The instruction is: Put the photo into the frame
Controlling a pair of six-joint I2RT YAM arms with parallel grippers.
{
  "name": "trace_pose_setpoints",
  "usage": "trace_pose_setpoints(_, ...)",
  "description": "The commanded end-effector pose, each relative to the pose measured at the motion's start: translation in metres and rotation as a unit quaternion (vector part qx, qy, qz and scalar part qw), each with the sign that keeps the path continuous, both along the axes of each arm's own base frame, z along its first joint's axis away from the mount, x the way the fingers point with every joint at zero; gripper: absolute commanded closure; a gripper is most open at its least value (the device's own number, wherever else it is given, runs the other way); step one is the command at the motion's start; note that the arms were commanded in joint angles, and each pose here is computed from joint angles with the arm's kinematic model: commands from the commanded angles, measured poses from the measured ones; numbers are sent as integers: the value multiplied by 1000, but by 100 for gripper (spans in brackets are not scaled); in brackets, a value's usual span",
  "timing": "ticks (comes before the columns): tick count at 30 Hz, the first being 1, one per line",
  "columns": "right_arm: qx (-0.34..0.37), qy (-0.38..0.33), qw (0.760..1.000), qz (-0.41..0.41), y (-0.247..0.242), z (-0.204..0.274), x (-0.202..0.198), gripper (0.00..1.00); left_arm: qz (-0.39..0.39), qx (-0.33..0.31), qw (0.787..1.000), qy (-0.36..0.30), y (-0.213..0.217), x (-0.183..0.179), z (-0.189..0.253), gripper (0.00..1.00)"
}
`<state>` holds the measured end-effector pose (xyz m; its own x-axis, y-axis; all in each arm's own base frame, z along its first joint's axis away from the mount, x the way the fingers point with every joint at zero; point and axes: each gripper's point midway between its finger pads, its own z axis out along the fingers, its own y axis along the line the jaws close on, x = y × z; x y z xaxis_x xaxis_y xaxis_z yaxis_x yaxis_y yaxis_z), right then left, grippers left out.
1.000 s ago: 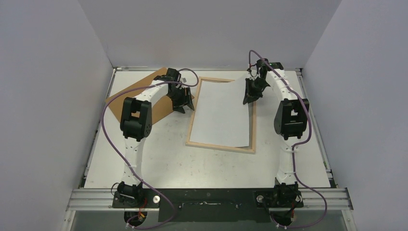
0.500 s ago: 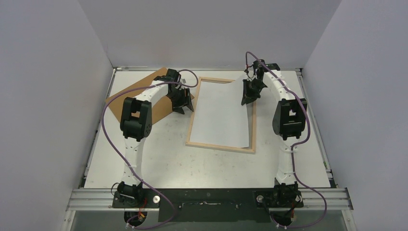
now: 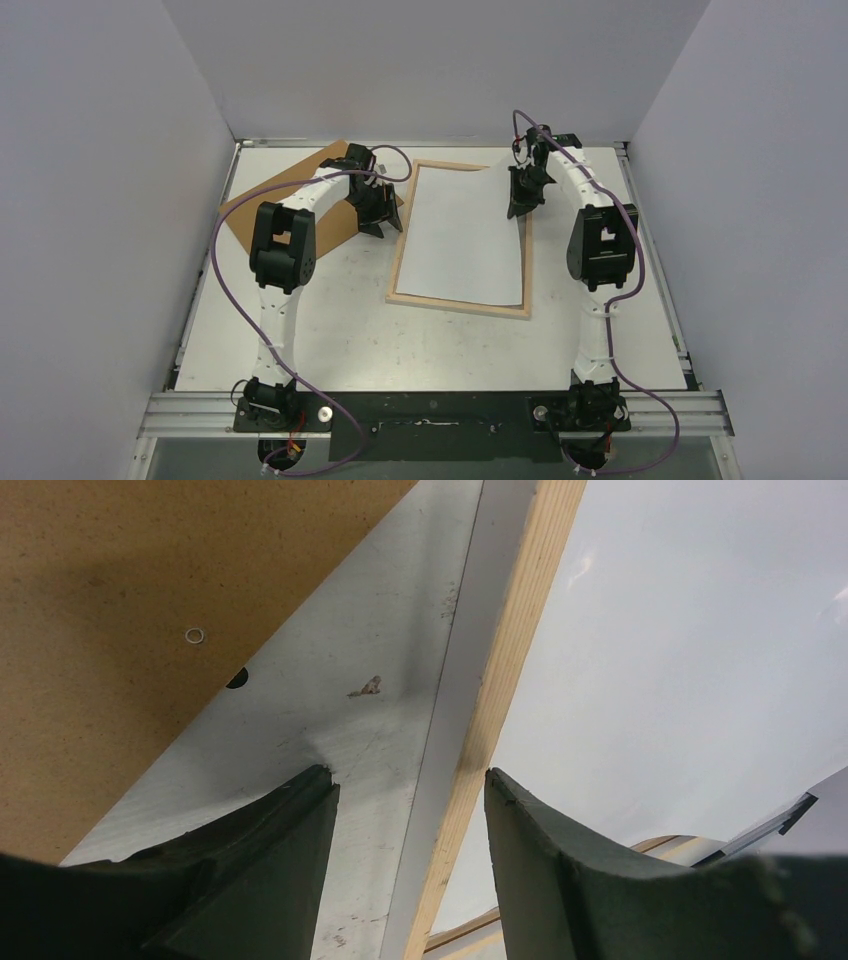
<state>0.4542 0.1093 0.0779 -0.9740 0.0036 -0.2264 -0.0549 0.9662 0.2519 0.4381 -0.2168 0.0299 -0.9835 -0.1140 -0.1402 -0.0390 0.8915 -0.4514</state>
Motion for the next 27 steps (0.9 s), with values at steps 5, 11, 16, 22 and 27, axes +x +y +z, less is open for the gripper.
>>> trace_pose_setpoints(5, 33, -40, 998, -29, 10, 24, 9, 98, -2, -10, 1000, -11, -5, 3, 7, 47)
trace_pose_setpoints(11, 28, -38, 999, -22, 8, 20, 10, 95, -4, -10, 1000, -9, -5, 2, 7, 47)
trace_pose_setpoints(16, 17, -34, 999, -22, 3, 18, 8, 92, -5, -9, 1000, -10, -4, 2, 7, 47)
trace_pose_setpoints(22, -7, -38, 998, -41, -6, 21, 9, 90, -6, -9, 1000, -11, -4, 3, 8, 47)
trace_pose_setpoints(27, -9, -34, 998, -52, -9, 19, 8, 92, -7, -9, 1000, -11, -4, 3, 7, 47)
